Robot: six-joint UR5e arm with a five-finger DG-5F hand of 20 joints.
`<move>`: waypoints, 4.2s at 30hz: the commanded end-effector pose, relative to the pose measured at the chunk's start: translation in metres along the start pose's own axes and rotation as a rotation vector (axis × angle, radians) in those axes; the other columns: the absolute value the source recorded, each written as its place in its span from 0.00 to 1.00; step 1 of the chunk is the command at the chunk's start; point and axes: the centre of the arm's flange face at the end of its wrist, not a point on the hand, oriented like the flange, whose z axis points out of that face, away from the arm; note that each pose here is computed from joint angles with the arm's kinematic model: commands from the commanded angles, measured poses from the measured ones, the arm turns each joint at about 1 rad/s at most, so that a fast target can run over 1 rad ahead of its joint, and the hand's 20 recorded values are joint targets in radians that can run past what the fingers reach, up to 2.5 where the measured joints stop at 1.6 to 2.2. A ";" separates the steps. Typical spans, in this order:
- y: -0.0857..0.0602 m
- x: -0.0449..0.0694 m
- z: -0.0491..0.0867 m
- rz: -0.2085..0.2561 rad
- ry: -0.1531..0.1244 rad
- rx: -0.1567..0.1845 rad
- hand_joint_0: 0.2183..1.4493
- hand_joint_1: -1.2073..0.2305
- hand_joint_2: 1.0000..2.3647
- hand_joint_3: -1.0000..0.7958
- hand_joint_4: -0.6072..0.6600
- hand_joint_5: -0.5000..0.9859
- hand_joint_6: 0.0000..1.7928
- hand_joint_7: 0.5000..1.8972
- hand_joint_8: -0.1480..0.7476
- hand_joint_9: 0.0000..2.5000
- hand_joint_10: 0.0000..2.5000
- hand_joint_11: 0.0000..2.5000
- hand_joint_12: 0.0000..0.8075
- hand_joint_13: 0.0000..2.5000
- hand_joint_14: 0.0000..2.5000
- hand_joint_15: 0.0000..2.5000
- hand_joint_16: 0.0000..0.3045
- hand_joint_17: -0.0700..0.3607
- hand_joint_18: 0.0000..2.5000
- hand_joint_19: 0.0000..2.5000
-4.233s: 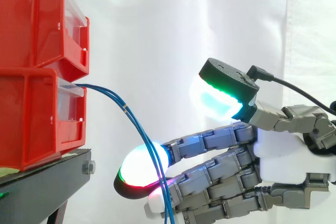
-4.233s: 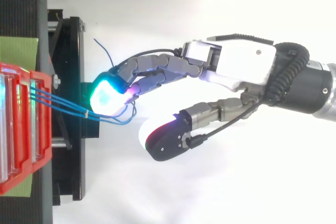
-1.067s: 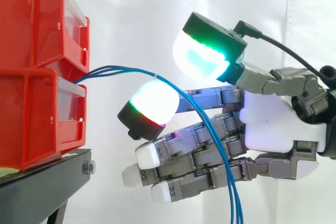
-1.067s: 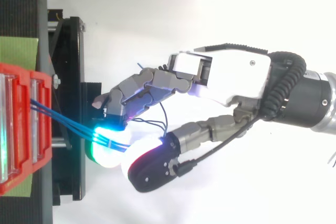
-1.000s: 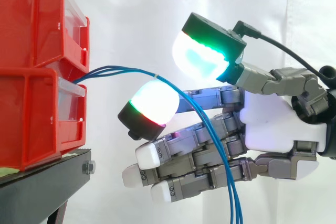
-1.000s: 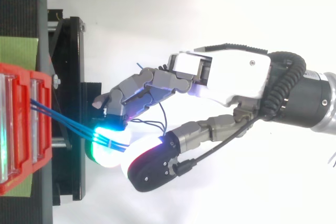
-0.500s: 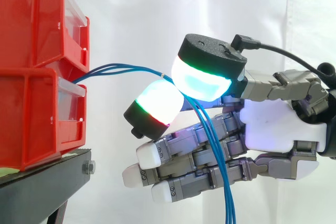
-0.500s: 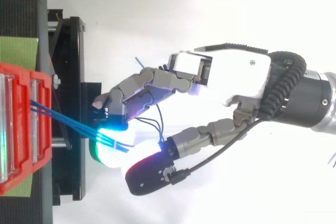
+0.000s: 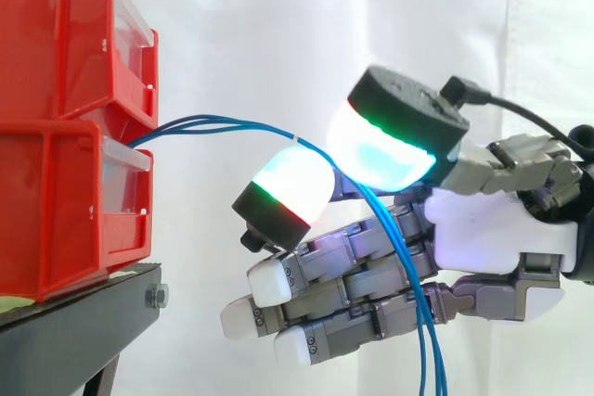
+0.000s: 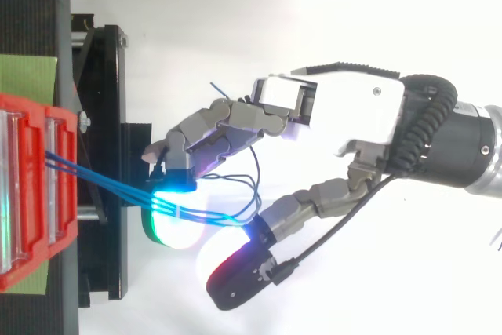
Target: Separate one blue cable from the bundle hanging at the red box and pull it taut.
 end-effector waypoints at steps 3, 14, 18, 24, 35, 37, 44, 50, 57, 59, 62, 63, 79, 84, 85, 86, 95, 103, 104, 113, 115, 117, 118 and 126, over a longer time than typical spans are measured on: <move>0.000 -0.001 0.000 0.000 -0.002 0.001 0.26 0.37 0.00 0.28 0.60 0.22 0.49 0.34 0.52 0.29 0.00 0.17 0.35 0.21 0.00 0.04 0.11 0.34 0.19 0.08; -0.001 -0.001 -0.001 0.006 0.001 0.011 0.32 0.37 0.01 0.41 0.57 0.22 0.49 0.41 0.52 0.29 0.00 0.16 0.34 0.21 0.00 0.04 0.11 0.33 0.18 0.08; -0.002 -0.001 -0.002 0.007 0.002 0.017 0.34 0.31 0.02 0.44 0.58 0.21 0.50 0.40 0.52 0.29 0.01 0.17 0.35 0.21 0.00 0.04 0.11 0.33 0.19 0.08; -0.002 -0.001 -0.002 0.008 0.002 0.018 0.41 0.26 0.00 0.28 0.60 0.21 0.50 0.35 0.52 0.29 0.01 0.17 0.35 0.22 0.00 0.04 0.11 0.34 0.20 0.08; -0.002 -0.003 -0.002 0.008 0.000 0.018 0.27 0.39 0.00 0.28 0.62 0.21 0.49 0.33 0.52 0.29 0.00 0.17 0.35 0.22 0.00 0.04 0.11 0.34 0.20 0.09; -0.002 -0.003 -0.002 0.008 -0.001 0.018 0.30 0.42 0.00 0.28 0.61 0.21 0.49 0.30 0.52 0.30 0.00 0.17 0.35 0.22 0.00 0.04 0.11 0.34 0.20 0.09; -0.001 -0.003 -0.002 0.008 -0.001 0.017 0.37 0.35 0.01 0.34 0.56 0.21 0.49 0.43 0.52 0.30 0.01 0.18 0.35 0.22 0.00 0.04 0.11 0.33 0.20 0.09; -0.002 -0.003 -0.002 0.008 -0.001 0.018 0.45 0.25 0.01 0.36 0.52 0.20 0.52 0.44 0.51 0.30 0.01 0.18 0.34 0.22 0.00 0.04 0.11 0.33 0.20 0.09; -0.002 -0.003 -0.002 0.008 0.000 0.018 0.36 0.23 0.00 0.28 0.61 0.21 0.51 0.38 0.50 0.30 0.01 0.19 0.34 0.23 0.00 0.05 0.11 0.34 0.22 0.09; -0.002 -0.002 -0.002 0.007 0.002 0.020 0.27 0.28 0.00 0.28 0.62 0.21 0.50 0.38 0.51 0.30 0.01 0.19 0.35 0.22 0.00 0.05 0.11 0.34 0.21 0.09; -0.002 -0.002 -0.002 0.006 0.004 0.019 0.22 0.37 0.00 0.28 0.62 0.21 0.50 0.36 0.53 0.30 0.01 0.19 0.38 0.22 0.00 0.06 0.13 0.36 0.19 0.09; -0.002 -0.002 -0.002 0.004 0.004 0.019 0.21 0.40 0.00 0.28 0.61 0.21 0.50 0.36 0.54 0.30 0.01 0.18 0.39 0.21 0.00 0.05 0.13 0.37 0.19 0.10; -0.003 -0.005 -0.002 0.009 0.000 0.027 0.31 0.37 0.02 0.47 0.61 0.22 0.51 0.43 0.53 0.31 0.01 0.19 0.37 0.21 0.00 0.05 0.12 0.35 0.19 0.10; -0.005 -0.010 -0.003 0.019 -0.001 0.036 0.36 0.28 0.01 0.40 0.59 0.21 0.51 0.42 0.52 0.31 0.01 0.19 0.37 0.21 0.00 0.05 0.12 0.35 0.19 0.10; -0.005 -0.012 -0.003 0.019 -0.002 0.040 0.36 0.28 0.01 0.39 0.59 0.21 0.51 0.42 0.51 0.30 0.01 0.20 0.37 0.21 0.00 0.05 0.12 0.35 0.19 0.10; -0.004 -0.014 -0.003 0.021 -0.004 0.039 0.37 0.27 0.01 0.38 0.59 0.21 0.51 0.42 0.51 0.31 0.01 0.20 0.37 0.20 0.00 0.05 0.12 0.35 0.19 0.10; -0.007 -0.029 -0.003 0.014 -0.021 0.048 0.41 0.26 0.00 0.28 0.61 0.21 0.50 0.40 0.51 0.31 0.01 0.19 0.37 0.20 0.00 0.05 0.12 0.35 0.19 0.09; -0.007 -0.033 -0.003 0.014 -0.026 0.050 0.26 0.35 0.00 0.28 0.63 0.22 0.50 0.39 0.52 0.31 0.01 0.20 0.37 0.20 0.00 0.05 0.12 0.36 0.18 0.10; -0.007 -0.035 -0.003 0.015 -0.027 0.050 0.26 0.36 0.00 0.28 0.62 0.22 0.50 0.38 0.52 0.31 0.01 0.19 0.37 0.20 0.00 0.05 0.12 0.36 0.18 0.10; -0.007 -0.035 -0.003 0.013 -0.027 0.050 0.32 0.43 0.01 0.33 0.58 0.23 0.50 0.44 0.51 0.33 0.01 0.20 0.36 0.21 0.00 0.05 0.11 0.34 0.18 0.10; -0.007 -0.034 -0.003 0.014 -0.027 0.050 0.32 0.40 0.01 0.37 0.59 0.22 0.50 0.47 0.52 0.33 0.01 0.20 0.36 0.21 0.00 0.05 0.11 0.34 0.18 0.10; -0.007 -0.034 -0.003 0.014 -0.027 0.050 0.33 0.33 0.02 0.44 0.59 0.22 0.51 0.48 0.52 0.33 0.01 0.20 0.36 0.21 0.00 0.05 0.11 0.34 0.19 0.10; -0.007 -0.035 -0.003 0.013 -0.029 0.050 0.34 0.31 0.02 0.44 0.58 0.22 0.51 0.48 0.52 0.33 0.01 0.20 0.36 0.21 0.00 0.05 0.11 0.34 0.19 0.10; -0.007 -0.034 -0.003 0.014 -0.027 0.050 0.46 0.21 0.00 0.28 0.53 0.21 0.51 0.49 0.49 0.32 0.01 0.20 0.36 0.20 0.00 0.04 0.12 0.35 0.19 0.09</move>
